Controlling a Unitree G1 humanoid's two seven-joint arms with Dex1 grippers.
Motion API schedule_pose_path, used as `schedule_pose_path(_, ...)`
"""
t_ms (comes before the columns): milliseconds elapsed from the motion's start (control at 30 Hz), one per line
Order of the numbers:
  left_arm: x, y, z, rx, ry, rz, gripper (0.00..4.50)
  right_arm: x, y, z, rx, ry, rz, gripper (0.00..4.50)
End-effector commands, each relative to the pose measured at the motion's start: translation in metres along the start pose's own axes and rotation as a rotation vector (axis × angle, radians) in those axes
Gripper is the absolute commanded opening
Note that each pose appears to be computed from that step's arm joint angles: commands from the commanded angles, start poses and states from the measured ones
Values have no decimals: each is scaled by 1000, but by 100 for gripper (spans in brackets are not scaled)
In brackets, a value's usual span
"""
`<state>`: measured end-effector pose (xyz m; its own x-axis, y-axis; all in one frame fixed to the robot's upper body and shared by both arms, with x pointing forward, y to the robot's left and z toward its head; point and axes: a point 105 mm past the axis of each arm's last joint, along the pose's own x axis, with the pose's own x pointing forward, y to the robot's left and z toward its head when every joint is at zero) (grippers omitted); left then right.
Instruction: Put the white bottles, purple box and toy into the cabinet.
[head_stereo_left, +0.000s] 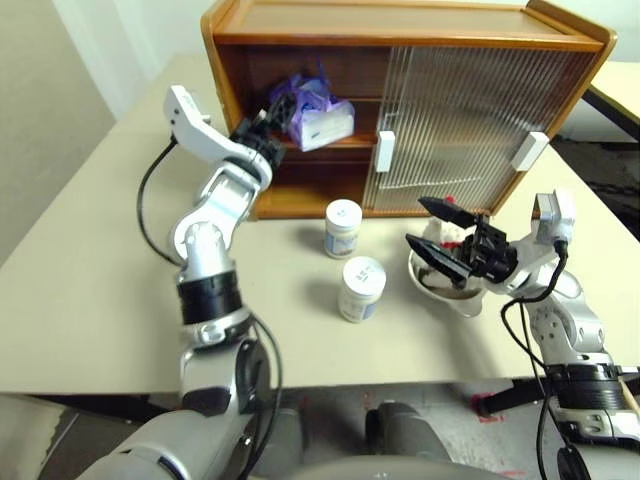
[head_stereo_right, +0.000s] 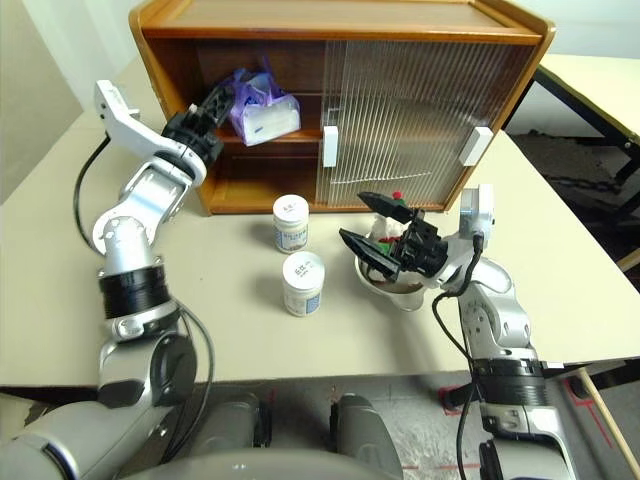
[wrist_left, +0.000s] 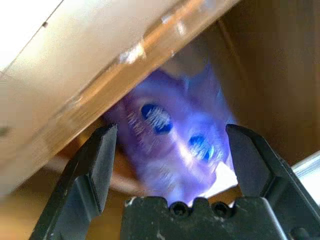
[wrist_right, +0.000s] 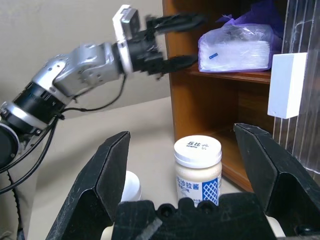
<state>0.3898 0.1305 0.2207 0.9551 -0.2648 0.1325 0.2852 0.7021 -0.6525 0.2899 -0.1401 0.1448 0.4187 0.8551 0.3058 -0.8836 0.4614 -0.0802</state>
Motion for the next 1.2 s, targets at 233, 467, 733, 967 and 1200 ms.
schedule_pose_path(233,-35,-29,-31,437,190,-335,319,0,1,-4,7,11,18,450)
schedule_pose_path(467,-18,-28,-39,550,159,-352,34,3,0,-4,6,9,26,450)
schedule_pose_path(733,16,-14,-33,633,140,-264,2,2,-1,-3,-1,1,10,450)
schedule_pose_path(967,37,-3,-22,691,111,-223,2,1,0,-2,-7,0,-2,450)
schedule_pose_path(1200,54,1,-9,727,78,-195,2,1,0,-2,-9,-1,-6,450)
